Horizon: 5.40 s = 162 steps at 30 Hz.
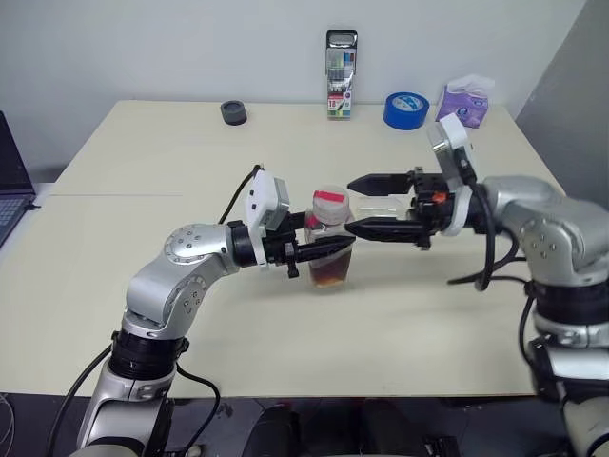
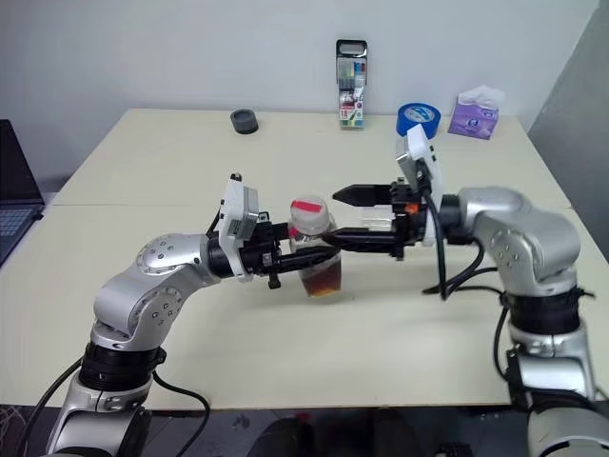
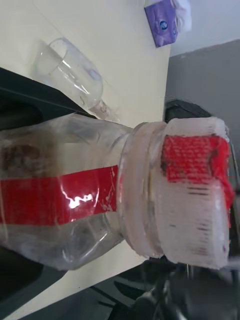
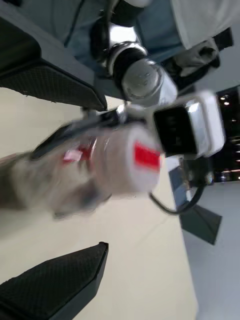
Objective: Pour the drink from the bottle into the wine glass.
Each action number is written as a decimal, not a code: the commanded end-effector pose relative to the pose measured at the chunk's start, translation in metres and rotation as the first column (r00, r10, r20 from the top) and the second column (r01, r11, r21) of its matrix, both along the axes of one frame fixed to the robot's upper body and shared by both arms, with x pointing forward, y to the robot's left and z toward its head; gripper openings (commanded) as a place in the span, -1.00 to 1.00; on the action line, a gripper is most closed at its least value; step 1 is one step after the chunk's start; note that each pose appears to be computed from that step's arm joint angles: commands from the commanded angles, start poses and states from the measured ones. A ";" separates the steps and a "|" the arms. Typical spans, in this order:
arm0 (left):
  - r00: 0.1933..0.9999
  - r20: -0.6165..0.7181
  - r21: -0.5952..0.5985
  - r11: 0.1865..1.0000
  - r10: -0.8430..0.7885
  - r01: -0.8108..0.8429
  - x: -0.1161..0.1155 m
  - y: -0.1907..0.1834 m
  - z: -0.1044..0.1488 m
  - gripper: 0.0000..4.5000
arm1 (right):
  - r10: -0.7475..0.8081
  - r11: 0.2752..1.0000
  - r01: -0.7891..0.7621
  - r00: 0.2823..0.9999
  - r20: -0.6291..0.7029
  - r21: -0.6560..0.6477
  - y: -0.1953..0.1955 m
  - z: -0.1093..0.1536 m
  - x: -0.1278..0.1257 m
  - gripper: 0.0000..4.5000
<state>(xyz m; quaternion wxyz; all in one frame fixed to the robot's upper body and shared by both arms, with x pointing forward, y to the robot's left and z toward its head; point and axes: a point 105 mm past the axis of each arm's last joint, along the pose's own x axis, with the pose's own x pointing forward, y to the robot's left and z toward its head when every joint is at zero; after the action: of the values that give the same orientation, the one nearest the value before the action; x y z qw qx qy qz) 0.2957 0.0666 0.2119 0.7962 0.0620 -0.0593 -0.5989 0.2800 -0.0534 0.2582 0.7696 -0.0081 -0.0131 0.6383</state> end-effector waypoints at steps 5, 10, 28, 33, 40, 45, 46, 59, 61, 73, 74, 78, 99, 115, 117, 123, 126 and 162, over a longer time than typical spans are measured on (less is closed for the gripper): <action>0.996 0.085 -0.018 0.999 -0.031 0.032 0.001 -0.005 0.017 -0.21 | -0.168 0.975 0.162 0.985 0.028 0.154 0.019 0.018 -0.006 0.98; 0.995 0.090 -0.017 0.999 -0.038 0.040 0.002 -0.007 0.019 -0.21 | -0.226 0.962 0.215 0.973 0.046 0.171 0.023 0.020 0.002 0.98; 0.995 0.096 -0.015 1.000 -0.024 0.026 0.003 -0.003 0.021 -0.21 | -0.213 0.972 0.204 0.975 0.068 0.118 0.002 0.019 0.011 0.98; 0.995 0.098 -0.017 1.000 -0.025 0.027 0.004 -0.004 0.023 -0.21 | -0.129 0.984 0.122 0.990 0.052 0.127 0.009 0.022 -0.001 0.98; 0.995 0.101 -0.015 1.000 -0.026 0.028 0.004 -0.005 0.023 -0.21 | -0.072 0.984 0.069 0.997 0.014 0.161 0.022 0.022 -0.008 0.98; 0.995 0.100 -0.013 1.000 -0.025 0.026 0.003 -0.004 0.023 -0.21 | -0.072 0.981 0.070 0.997 0.005 0.181 0.025 0.024 -0.006 0.59; 0.995 0.100 -0.012 1.000 -0.024 0.025 0.003 -0.004 0.023 -0.21 | -0.074 0.981 0.071 0.997 0.006 0.178 0.025 0.023 -0.006 0.40; 0.996 0.089 -0.009 1.000 -0.023 0.024 0.001 -0.003 0.020 -0.21 | -0.202 0.969 0.157 0.947 0.251 0.188 0.013 0.052 0.010 -0.15; 0.996 0.088 -0.010 1.000 -0.024 0.025 0.001 -0.004 0.019 -0.21 | -0.204 0.960 0.164 0.965 0.167 0.228 0.007 0.061 0.014 -0.15; 0.995 0.092 -0.012 0.999 -0.034 0.035 0.000 -0.007 0.019 -0.21 | -0.218 0.927 0.250 0.965 -0.143 0.278 -0.018 0.053 0.020 -0.15; 0.995 0.092 -0.012 0.999 -0.033 0.034 0.000 -0.006 0.018 -0.21 | -0.282 0.922 0.299 0.954 -0.102 0.246 -0.024 0.047 0.024 -0.15; 0.995 0.092 -0.013 0.999 -0.030 0.031 -0.001 -0.006 0.018 -0.21 | -0.549 0.831 0.545 0.836 0.010 0.106 -0.059 0.001 0.044 -0.15; 0.996 0.086 -0.019 0.999 -0.024 0.026 -0.002 -0.007 0.020 -0.21 | -0.958 0.285 0.942 0.279 -0.060 -0.177 -0.140 -0.183 0.034 -0.15; 0.996 0.090 -0.025 1.000 -0.005 0.007 0.002 -0.006 0.021 -0.21 | -0.755 0.655 0.755 0.653 0.056 0.031 -0.103 -0.089 0.034 0.99; 0.996 0.090 -0.028 1.000 0.006 -0.004 0.003 -0.004 0.021 -0.21 | -0.569 0.823 0.567 0.820 0.066 0.044 -0.089 -0.059 0.018 0.99; 0.989 0.102 -0.057 0.993 0.104 -0.098 0.010 0.010 0.024 -0.21 | -0.320 0.946 0.322 0.947 0.041 -0.049 -0.089 -0.022 0.005 0.99; 0.969 0.123 -0.091 0.975 0.212 -0.202 0.018 0.023 0.032 -0.21 | -0.243 0.967 0.247 0.968 0.058 -0.058 -0.079 -0.007 0.003 0.99; 0.432 -0.111 -0.290 0.386 0.895 -0.876 0.085 0.176 -0.023 -0.21 | -0.039 0.995 0.029 0.993 0.112 0.091 0.015 0.012 0.002 0.99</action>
<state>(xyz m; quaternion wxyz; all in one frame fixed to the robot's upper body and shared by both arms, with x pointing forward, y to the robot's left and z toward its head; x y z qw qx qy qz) 0.3815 0.2437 0.1681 0.9939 -0.0241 -0.0937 -0.0526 0.2853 -0.0369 0.2612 0.7775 -0.0044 -0.0652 0.6255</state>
